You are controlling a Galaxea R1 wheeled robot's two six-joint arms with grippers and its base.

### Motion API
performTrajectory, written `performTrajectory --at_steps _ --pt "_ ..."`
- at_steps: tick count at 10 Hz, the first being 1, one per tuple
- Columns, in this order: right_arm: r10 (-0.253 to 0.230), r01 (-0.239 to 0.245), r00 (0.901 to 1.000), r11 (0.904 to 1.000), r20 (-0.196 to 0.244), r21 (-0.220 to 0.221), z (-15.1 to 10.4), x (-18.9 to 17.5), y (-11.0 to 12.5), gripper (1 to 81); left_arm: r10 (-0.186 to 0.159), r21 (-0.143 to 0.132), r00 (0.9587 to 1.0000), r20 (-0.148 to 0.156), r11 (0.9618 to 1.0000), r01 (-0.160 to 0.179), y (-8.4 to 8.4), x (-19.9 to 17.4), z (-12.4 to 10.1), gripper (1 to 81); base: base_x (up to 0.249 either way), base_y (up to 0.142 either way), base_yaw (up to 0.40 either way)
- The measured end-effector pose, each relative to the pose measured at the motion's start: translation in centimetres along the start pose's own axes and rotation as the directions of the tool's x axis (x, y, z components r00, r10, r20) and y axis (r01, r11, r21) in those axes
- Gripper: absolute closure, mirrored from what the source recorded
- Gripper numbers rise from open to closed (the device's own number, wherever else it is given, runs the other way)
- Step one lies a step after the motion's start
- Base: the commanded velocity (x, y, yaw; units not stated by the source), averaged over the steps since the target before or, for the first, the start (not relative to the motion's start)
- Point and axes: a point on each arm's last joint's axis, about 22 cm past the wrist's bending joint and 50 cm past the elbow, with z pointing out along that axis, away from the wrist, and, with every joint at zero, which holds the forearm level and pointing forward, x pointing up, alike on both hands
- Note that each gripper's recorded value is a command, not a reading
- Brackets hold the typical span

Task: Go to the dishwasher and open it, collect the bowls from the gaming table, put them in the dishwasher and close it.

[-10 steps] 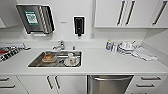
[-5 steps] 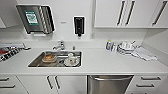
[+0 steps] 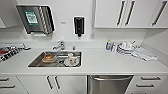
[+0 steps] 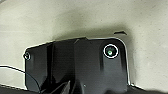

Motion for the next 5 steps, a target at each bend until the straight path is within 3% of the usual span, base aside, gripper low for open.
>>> performTrajectory --at_steps 2,5 --pt "-0.011 0.011 0.9991 0.9999 -0.041 -0.008 1.4 -2.5 -2.1 1.0 0.01 0.019 0.9999 -0.01 0.9998 -0.01 -1.2 1.5 -0.1 1.0 0.0 0.0 0.0" --pt "0.029 -0.031 0.9993 0.9966 -0.022 -0.076 1.6 -9.4 -0.4 1.0 0.013 0.016 0.9997 -0.02 0.9998 -0.013 -0.9 2.5 0.2 1.0 0.0 0.0 0.0"
